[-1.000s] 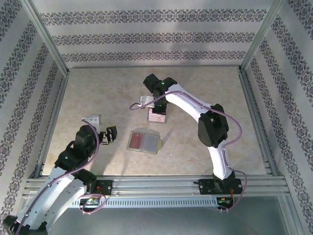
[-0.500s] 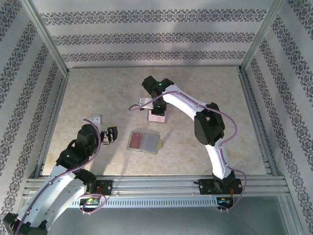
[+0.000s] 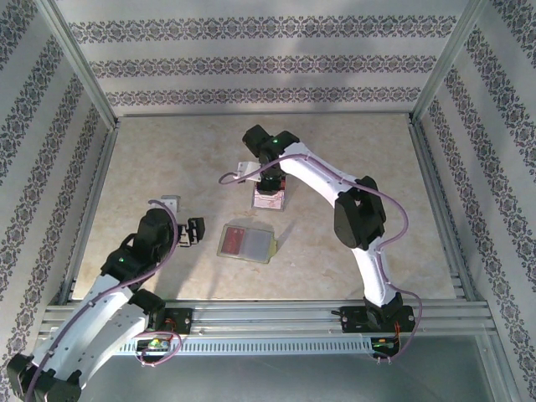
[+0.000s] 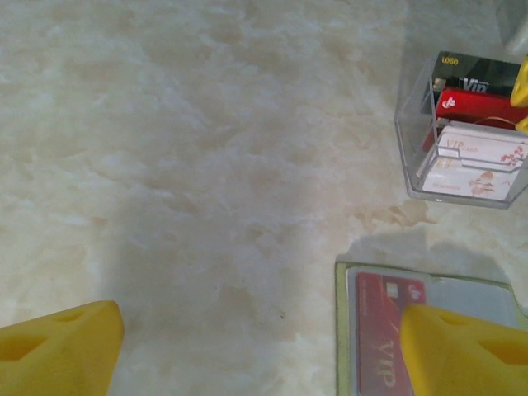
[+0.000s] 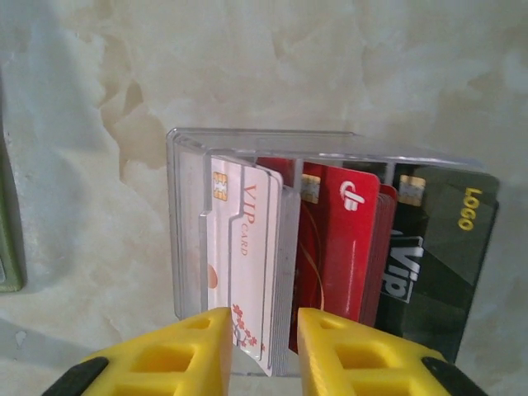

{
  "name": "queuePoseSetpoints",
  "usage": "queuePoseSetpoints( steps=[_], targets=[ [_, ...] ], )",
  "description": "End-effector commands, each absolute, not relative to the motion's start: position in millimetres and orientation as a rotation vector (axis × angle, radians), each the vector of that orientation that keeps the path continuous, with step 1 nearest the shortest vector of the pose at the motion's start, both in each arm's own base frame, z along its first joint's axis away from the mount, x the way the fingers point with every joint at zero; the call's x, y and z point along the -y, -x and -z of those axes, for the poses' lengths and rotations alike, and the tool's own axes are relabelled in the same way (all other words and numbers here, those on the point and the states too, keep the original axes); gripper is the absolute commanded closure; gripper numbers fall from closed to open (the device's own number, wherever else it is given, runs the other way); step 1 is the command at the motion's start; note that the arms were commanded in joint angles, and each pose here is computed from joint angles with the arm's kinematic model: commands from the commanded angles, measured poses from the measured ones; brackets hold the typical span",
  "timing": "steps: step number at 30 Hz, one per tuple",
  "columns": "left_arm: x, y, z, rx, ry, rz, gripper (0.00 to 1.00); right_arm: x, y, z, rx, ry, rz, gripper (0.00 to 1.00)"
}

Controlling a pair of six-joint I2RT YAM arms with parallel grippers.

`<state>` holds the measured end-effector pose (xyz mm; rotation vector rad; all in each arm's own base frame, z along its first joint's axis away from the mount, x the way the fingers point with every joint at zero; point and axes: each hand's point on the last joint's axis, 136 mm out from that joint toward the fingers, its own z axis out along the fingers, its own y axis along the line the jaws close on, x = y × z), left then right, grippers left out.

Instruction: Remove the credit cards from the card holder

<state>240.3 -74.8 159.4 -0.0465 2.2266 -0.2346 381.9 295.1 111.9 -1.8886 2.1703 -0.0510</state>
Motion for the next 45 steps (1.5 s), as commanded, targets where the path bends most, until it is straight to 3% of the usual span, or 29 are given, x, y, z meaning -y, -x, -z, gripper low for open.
queuePoseSetpoints(
  steps=[1,10,16,23,31,45],
  targets=[
    [90,-234,-157,-2.291,0.055,0.347,0.17,-288,-377,-177,-2.191,1.661,0.022,0.67],
    [146,-227,-105,-2.589,0.122,0.665,0.38,-229,-341,-234,-2.368,0.903,-0.259,0.38],
    [171,-232,-92,-2.639,0.106,0.731,0.49,-182,-316,-227,-2.373,0.449,-0.533,0.2],
    [187,-237,-79,-2.673,0.111,0.76,0.59,-136,-294,-196,-2.352,0.098,-0.718,0.08],
    [186,-247,-62,-2.705,0.124,0.676,0.67,-120,-278,-167,-2.408,0.02,-0.722,0.08],
    [196,-240,-28,-2.8,0.078,0.7,0.69,-118,-283,-167,-2.412,0.012,-0.719,0.08]
  ],
)
